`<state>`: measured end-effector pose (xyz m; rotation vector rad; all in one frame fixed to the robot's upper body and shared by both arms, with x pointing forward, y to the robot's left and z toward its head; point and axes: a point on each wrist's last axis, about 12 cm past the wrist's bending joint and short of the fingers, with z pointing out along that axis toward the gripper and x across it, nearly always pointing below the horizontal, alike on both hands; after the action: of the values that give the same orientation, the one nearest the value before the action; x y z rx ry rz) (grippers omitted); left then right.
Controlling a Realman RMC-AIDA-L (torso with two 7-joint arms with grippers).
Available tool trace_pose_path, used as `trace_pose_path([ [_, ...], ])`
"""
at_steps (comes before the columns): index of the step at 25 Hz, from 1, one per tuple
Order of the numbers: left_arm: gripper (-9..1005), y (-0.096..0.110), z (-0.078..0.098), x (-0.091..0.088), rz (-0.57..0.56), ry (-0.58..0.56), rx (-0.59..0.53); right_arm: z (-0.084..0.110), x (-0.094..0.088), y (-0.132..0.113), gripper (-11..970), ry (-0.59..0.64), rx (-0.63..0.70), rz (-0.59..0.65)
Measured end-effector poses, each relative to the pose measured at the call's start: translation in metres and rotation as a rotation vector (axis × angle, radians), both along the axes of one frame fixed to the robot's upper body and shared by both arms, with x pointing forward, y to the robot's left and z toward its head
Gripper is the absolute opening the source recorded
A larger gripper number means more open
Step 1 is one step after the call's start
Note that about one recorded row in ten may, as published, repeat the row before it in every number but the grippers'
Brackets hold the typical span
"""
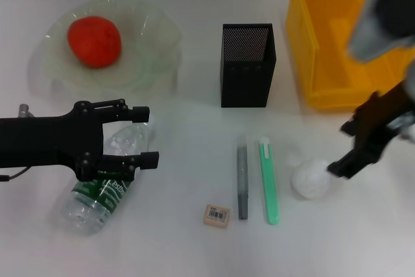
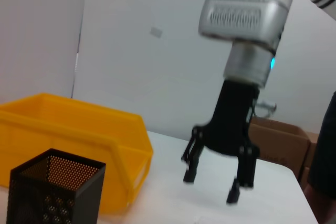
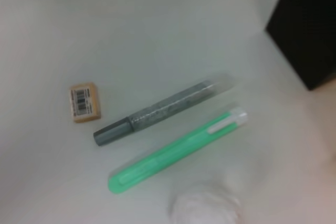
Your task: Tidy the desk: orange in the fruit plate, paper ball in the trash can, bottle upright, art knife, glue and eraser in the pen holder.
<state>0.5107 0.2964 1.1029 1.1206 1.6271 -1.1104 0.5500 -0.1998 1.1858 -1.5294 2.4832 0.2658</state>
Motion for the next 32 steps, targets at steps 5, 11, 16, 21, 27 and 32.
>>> trace_pose_path([
  [5, 843, 0.0, -0.002, 0.001, 0.008, 0.002, 0.008, -0.033, 0.006, 0.025, 807, 0.024, -0.049, 0.047],
  [11, 842, 0.002, -0.004, 0.001, 0.032, 0.006, 0.015, -0.053, 0.013, 0.032, 748, 0.082, -0.067, 0.05],
  [16, 841, 0.004, -0.006, 0.001, 0.049, 0.006, 0.022, -0.035, 0.01, 0.028, 557, 0.056, -0.037, 0.051],
  [21, 836, 0.008, -0.005, 0.001, 0.064, 0.028, 0.023, 0.024, 0.005, -0.004, 434, -0.081, 0.059, -0.042],
  [27, 827, 0.009, 0.009, 0.011, 0.103, 0.121, 0.07, 0.078, 0.008, -0.062, 418, -0.347, 0.174, -0.318],
  [32, 820, -0.006, 0.029, 0.027, 0.129, 0.218, 0.201, 0.069, 0.022, -0.088, 448, -0.461, 0.22, -0.458],
])
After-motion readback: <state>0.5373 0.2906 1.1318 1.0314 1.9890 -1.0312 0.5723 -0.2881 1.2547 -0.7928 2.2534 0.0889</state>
